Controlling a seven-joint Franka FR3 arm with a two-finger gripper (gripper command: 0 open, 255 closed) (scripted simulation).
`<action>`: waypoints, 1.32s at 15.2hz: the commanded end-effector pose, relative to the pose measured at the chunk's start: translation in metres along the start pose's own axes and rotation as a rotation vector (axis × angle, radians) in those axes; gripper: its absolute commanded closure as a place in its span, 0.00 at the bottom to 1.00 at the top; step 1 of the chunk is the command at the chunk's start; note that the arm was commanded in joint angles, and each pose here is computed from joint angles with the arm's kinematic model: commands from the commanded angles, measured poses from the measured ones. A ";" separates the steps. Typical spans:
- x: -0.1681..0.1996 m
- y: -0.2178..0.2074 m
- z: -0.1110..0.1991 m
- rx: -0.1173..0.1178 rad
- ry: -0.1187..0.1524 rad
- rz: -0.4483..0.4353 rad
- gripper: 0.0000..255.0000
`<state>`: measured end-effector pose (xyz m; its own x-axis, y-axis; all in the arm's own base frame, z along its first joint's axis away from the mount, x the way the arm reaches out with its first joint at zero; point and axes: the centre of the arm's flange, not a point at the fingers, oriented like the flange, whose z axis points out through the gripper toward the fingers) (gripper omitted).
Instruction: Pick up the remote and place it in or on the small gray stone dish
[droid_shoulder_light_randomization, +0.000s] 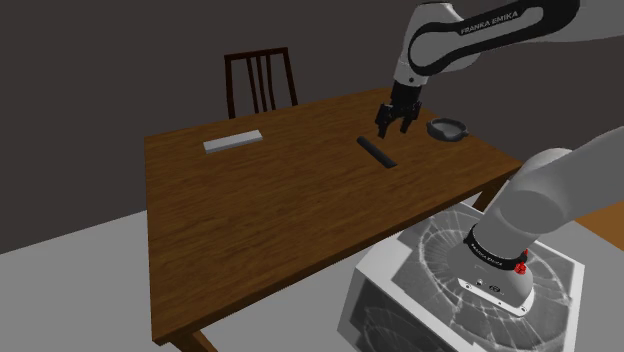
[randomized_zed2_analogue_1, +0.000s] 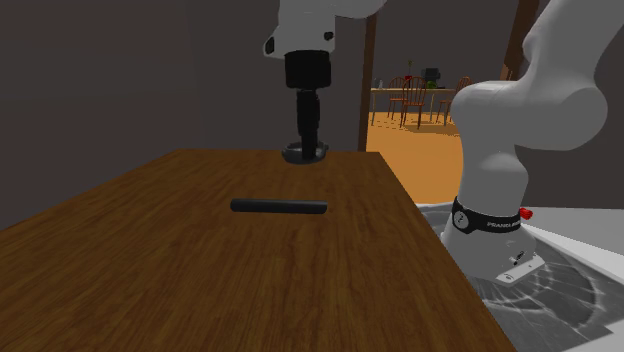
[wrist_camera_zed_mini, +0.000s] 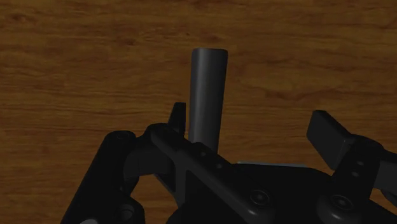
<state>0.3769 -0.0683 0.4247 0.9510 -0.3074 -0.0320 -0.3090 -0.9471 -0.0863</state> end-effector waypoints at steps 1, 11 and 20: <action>0.012 0.007 0.023 -0.001 0.011 0.027 0.00; 0.044 0.026 0.093 -0.003 0.029 0.084 0.00; 0.044 0.026 0.107 -0.003 0.029 0.084 0.00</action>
<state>0.4102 -0.0970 0.3147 0.9214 -0.3886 -0.0098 -0.3880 -0.9181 -0.0811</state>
